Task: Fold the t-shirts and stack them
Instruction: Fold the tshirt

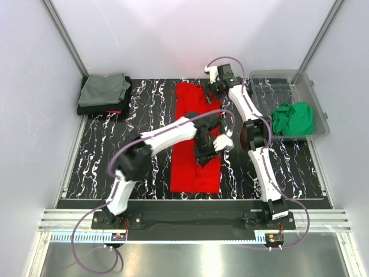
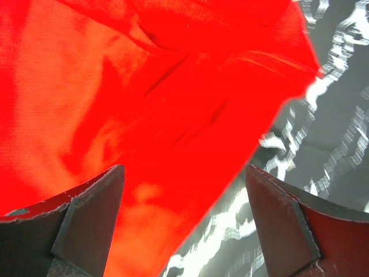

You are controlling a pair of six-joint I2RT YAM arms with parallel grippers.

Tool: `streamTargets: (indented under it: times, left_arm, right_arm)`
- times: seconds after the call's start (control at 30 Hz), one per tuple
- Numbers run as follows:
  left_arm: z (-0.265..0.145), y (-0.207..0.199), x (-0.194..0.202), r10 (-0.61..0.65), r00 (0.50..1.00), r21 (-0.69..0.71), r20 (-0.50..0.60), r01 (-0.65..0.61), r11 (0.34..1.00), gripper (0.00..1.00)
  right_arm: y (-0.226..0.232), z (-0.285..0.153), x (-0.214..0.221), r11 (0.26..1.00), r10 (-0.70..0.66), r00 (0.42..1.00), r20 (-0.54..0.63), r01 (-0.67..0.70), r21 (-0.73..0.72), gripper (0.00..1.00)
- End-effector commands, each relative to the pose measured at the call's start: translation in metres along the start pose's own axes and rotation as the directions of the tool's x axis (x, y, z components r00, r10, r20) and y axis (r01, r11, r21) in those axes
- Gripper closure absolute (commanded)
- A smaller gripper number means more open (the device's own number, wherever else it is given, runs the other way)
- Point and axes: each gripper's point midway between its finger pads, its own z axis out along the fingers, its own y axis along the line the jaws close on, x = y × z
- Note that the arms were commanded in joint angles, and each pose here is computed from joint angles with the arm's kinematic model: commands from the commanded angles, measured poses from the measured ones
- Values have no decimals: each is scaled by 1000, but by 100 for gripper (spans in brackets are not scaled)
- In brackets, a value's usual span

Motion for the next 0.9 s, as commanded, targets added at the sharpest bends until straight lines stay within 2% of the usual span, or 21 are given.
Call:
streamTargets:
  times: [0.0, 0.03, 0.07, 0.1, 0.13, 0.17, 0.2, 0.23, 0.3, 0.33, 0.37, 0.4, 0.47, 0.5, 0.53, 0.57, 0.6, 0.63, 0.7, 0.8, 0.87]
  left_arm:
    - [-129, -16, -49, 133, 948, -261, 288, -56, 964, 49]
    - [-143, -14, -45, 59, 941, -258, 333, 31, 966, 45]
    - [-153, -17, -42, 28, 929, -243, 369, 67, 968, 42]
    - [-161, -21, -32, -9, 920, -228, 392, 107, 968, 42]
    - [-167, -14, -21, -109, 902, -212, 419, 214, 953, 43]
    - [-170, -7, -17, -154, 876, -209, 456, 274, 939, 43]
    - [-163, -6, 3, -235, 856, -181, 461, 351, 919, 43]
    - [-168, 5, 13, -373, 774, -114, 512, 492, 863, 43]
    - [-154, 5, 42, -521, 686, -23, 508, 615, 788, 43]
    - [-156, 12, 53, -610, 596, 37, 523, 699, 714, 43]
    - [-155, 16, 58, -643, 551, 66, 533, 730, 680, 43]
    - [-144, 15, 70, -688, 515, 100, 511, 760, 643, 43]
    - [-138, 21, 84, -733, 464, 115, 497, 803, 586, 41]
    - [-123, 21, 96, -770, 440, 129, 462, 826, 549, 40]
    - [-119, 23, 101, -810, 382, 180, 445, 848, 498, 39]
    - [-113, 23, 107, -835, 345, 204, 428, 864, 461, 36]
    - [-94, 16, 123, -874, 309, 216, 376, 888, 407, 34]
    - [-90, 15, 128, -894, 264, 242, 363, 900, 364, 34]
    - [-71, 0, 144, -920, 234, 255, 314, 913, 319, 33]
    - [-52, -16, 154, -946, 180, 296, 271, 919, 259, 33]
    - [-47, -20, 151, -953, 161, 334, 258, 910, 245, 34]
  right_arm:
    - [-10, -136, -110, 996, 87, 962, 259, -92, 9, 7]
    - [-3, -166, -112, 989, 148, 955, 257, -148, -20, 7]
    - [9, -178, -108, 984, 177, 955, 239, -165, -70, 7]
    - [17, -189, -100, 977, 208, 955, 210, -192, -93, 8]
    - [28, -207, -81, 958, 280, 947, 157, -265, -113, 7]
    - [40, -216, -69, 945, 306, 944, 123, -286, -161, 8]
    - [50, -226, -58, 924, 353, 931, 88, -333, -187, 8]
    - [66, -238, -27, 893, 411, 911, 11, -401, -204, 9]
    - [92, -251, 2, 848, 454, 888, -75, -456, -272, 11]
    - [110, -259, 34, 807, 494, 855, -161, -519, -281, 17]
    - [124, -264, 49, 772, 511, 833, -214, -554, -313, 19]
    - [139, -259, 88, 733, 531, 786, -316, -613, -294, 22]
    - [157, -270, 115, 666, 574, 715, -399, -691, -279, 25]
    - [170, -269, 151, 632, 583, 652, -484, -739, -234, 25]
    - [180, -278, 158, 588, 602, 610, -515, -775, -231, 25]
    - [188, -282, 171, 556, 608, 568, -555, -803, -212, 27]
    - [201, -286, 199, 516, 609, 494, -621, -841, -162, 28]
    - [209, -294, 207, 483, 622, 448, -642, -865, -136, 29]
    - [227, -303, 241, 479, 600, 381, -704, -875, -65, 30]
    - [233, -305, 270, 490, 607, 355, -711, -871, -16, 31]
    - [237, -306, 276, 480, 616, 345, -708, -877, -10, 32]
